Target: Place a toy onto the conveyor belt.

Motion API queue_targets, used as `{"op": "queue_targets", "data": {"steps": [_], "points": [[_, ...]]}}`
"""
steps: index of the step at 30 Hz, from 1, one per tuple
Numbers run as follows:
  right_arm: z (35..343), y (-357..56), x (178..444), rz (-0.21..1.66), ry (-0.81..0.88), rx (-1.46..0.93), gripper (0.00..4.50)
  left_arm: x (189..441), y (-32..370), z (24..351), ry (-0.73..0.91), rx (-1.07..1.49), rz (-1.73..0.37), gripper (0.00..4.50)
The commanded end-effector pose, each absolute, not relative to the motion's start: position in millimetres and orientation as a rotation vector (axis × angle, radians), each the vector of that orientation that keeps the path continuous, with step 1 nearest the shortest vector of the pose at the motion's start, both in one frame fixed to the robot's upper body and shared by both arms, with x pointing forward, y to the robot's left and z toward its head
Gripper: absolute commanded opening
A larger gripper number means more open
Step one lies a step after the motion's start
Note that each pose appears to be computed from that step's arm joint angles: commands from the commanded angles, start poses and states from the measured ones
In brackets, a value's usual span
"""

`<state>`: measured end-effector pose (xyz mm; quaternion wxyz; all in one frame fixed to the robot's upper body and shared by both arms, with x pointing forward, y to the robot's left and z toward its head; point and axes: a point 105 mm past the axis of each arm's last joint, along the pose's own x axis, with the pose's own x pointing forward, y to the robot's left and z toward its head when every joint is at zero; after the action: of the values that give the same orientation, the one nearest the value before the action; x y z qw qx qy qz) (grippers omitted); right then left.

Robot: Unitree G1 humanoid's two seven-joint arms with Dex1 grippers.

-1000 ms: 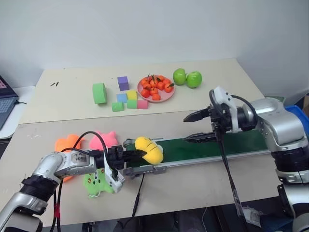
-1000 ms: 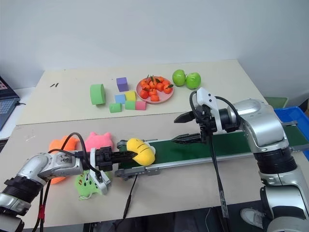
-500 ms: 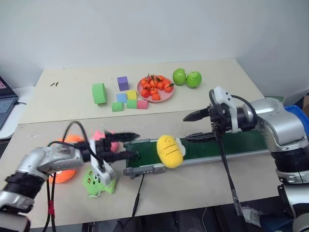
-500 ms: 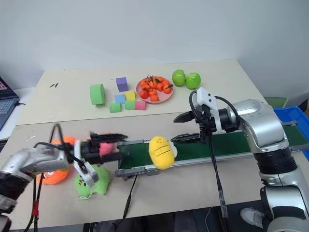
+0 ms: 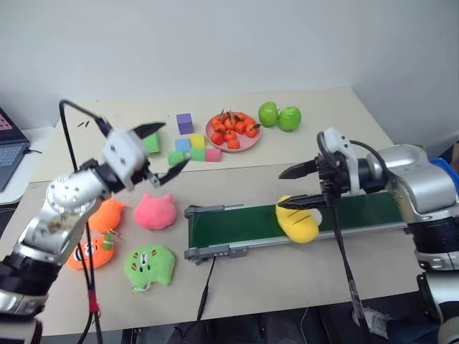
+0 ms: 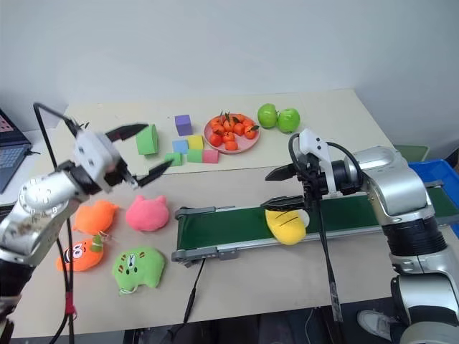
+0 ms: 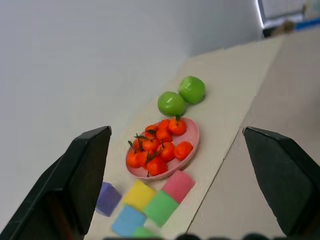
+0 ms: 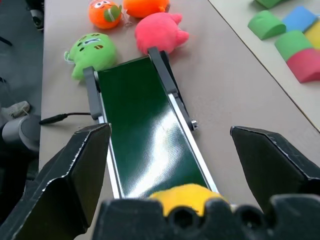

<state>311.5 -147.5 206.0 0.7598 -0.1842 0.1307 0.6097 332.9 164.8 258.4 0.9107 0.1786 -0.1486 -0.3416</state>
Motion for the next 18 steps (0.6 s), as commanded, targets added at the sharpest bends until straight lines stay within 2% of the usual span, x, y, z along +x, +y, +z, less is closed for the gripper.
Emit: {"op": "queue_targets", "data": {"steps": [1, 7, 12, 14, 18], "points": [[223.5, -156.1, 304.5, 1.29, 0.23, -0.431, 4.5, 332.7, 167.1, 280.9, -0.273, 0.219, -0.719, 4.49], [233.1, -165.8, 289.4, 1.215, 0.199, -0.394, 4.5, 342.0, 195.3, 305.4, -0.229, 0.09, -0.626, 4.49], [234.5, -178.8, 277.6, 1.134, 0.215, -0.362, 4.5, 342.8, 203.3, 302.4, -0.186, -0.021, -0.606, 4.49], [237.0, -185.3, 271.1, 1.119, 0.231, -0.349, 4.5, 337.4, 190.5, 294.7, -0.13, -0.041, -0.691, 4.49], [243.3, -195.7, 258.8, 1.094, 0.258, -0.347, 4.5, 300.3, 155.1, 282.7, -0.055, 0.03, -0.99, 4.49]]}}
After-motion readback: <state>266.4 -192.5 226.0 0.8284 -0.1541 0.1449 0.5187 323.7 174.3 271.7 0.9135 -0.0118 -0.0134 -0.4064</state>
